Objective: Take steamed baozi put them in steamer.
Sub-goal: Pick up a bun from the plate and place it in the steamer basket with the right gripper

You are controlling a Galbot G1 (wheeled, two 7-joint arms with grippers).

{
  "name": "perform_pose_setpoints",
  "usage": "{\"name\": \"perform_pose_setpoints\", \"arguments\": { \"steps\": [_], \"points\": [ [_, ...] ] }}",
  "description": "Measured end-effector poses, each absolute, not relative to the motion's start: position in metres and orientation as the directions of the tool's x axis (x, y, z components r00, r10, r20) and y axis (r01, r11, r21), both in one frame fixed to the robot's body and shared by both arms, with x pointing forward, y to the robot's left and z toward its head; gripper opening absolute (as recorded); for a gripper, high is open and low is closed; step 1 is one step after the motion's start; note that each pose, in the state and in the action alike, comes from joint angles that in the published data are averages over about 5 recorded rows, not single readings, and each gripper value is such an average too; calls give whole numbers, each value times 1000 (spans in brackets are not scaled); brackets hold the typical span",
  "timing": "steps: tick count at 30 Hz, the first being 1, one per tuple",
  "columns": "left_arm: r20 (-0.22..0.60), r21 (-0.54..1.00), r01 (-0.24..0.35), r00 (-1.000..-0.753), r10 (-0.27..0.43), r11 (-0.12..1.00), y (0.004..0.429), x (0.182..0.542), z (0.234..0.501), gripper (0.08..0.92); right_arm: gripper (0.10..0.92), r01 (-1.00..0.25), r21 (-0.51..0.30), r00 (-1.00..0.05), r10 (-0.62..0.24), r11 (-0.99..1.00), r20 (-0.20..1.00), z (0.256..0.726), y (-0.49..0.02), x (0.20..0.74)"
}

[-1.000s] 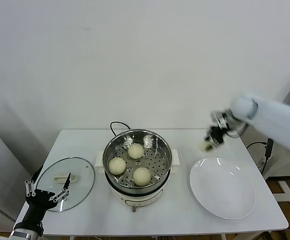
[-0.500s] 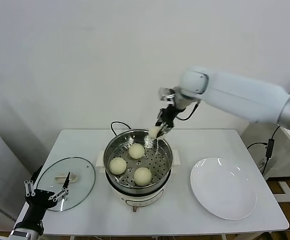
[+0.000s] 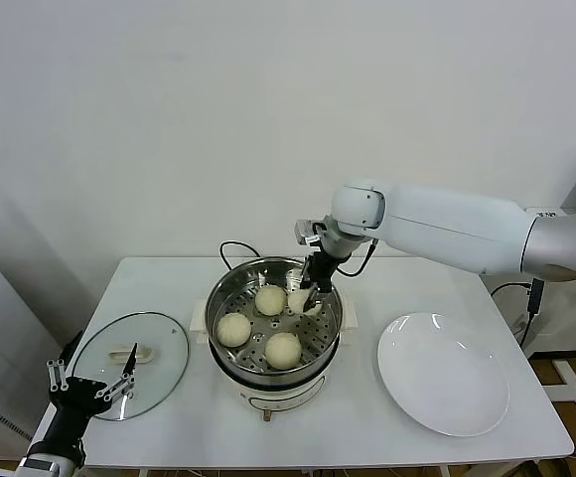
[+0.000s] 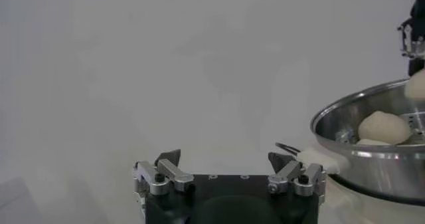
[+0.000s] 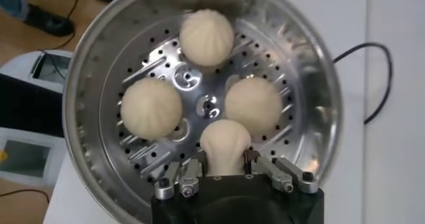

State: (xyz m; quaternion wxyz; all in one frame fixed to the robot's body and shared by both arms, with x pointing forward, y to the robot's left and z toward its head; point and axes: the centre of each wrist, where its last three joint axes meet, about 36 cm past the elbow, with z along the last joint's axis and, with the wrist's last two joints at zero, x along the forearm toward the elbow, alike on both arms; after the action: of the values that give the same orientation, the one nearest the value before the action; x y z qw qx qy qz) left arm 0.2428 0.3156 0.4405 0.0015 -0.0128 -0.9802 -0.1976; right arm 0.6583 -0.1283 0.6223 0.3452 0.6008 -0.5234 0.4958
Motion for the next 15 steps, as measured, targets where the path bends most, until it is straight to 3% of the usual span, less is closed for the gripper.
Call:
{"name": "perform_pose_setpoints", "arguments": {
  "steps": [7,15],
  "points": [
    [8,386,24,-1000,23,922,316,243,440,823,426,-974,-92,-33,-270,-208,962,607,-133,653],
    [7,388,27,-1000,27,921,316,244,440,823,631,-974,-101,-45,-262,-203,964,599,-134,653]
  ]
}}
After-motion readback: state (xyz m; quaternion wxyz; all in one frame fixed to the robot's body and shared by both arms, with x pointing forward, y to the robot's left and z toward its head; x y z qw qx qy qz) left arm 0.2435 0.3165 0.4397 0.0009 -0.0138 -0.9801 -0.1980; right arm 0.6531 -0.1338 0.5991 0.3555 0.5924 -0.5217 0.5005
